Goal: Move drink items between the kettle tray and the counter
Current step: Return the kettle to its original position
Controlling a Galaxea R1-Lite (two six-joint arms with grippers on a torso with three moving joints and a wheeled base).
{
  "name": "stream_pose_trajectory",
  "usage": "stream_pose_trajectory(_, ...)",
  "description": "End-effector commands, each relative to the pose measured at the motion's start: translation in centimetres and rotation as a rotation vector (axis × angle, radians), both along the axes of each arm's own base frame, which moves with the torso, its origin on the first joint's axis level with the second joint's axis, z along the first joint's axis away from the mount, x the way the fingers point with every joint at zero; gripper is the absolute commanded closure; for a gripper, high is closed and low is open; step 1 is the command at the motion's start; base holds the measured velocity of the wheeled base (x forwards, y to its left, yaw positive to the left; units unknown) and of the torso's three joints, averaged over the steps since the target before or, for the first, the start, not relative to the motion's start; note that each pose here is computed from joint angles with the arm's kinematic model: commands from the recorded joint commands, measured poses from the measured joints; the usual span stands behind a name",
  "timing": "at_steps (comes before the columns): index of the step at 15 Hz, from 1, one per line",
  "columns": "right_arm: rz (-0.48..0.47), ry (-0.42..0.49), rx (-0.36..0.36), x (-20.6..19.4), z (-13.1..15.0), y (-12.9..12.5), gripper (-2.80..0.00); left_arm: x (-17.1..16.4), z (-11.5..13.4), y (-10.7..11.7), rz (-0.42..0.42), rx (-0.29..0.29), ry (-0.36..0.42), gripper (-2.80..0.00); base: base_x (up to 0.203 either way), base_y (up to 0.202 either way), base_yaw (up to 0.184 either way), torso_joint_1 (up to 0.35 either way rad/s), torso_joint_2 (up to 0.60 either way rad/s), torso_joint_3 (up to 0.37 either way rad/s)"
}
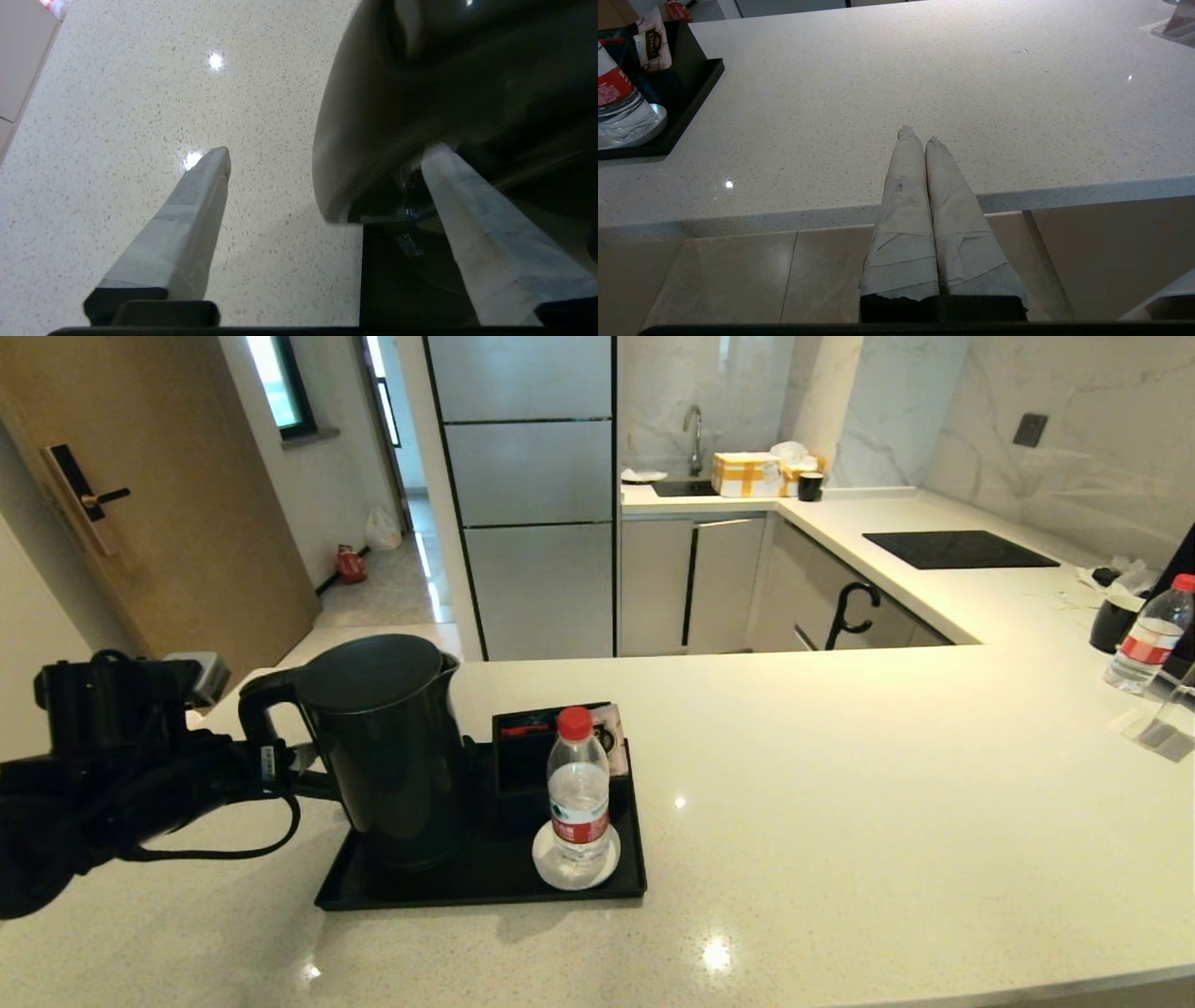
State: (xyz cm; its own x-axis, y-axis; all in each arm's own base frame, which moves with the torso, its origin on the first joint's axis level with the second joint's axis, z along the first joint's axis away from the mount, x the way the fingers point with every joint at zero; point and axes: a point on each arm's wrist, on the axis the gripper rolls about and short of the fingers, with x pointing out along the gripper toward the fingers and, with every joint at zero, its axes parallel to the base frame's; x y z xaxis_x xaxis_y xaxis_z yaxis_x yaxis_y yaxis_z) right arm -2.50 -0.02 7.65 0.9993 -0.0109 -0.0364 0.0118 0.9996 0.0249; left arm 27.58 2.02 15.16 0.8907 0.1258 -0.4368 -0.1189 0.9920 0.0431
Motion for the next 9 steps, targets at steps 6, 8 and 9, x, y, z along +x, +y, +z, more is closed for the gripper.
stream_pose_trajectory(6, -0.001, 0.002, 0.000, 0.0, 0.0, 0.0, 0.00, -5.3, 2.4, -0.4, -0.002, 0.009, -0.097, -2.80, 0.000, 0.000, 0.000, 0.000, 0.00, 0.000)
stream_pose_trajectory(8, -0.001, 0.002, -0.001, 0.0, 0.0, 0.0, 0.00, -7.9, 3.4, -0.5, -0.006, 0.011, -0.144, -2.80, 0.000, 0.000, 0.000, 0.000, 0.00, 0.000)
stream_pose_trajectory(9, -0.001, 0.002, -0.001, 0.0, 0.0, 0.0, 0.00, -9.8, 4.3, -0.7, -0.007, 0.013, -0.178, -2.80, 0.000, 0.000, 0.000, 0.000, 0.00, 0.000)
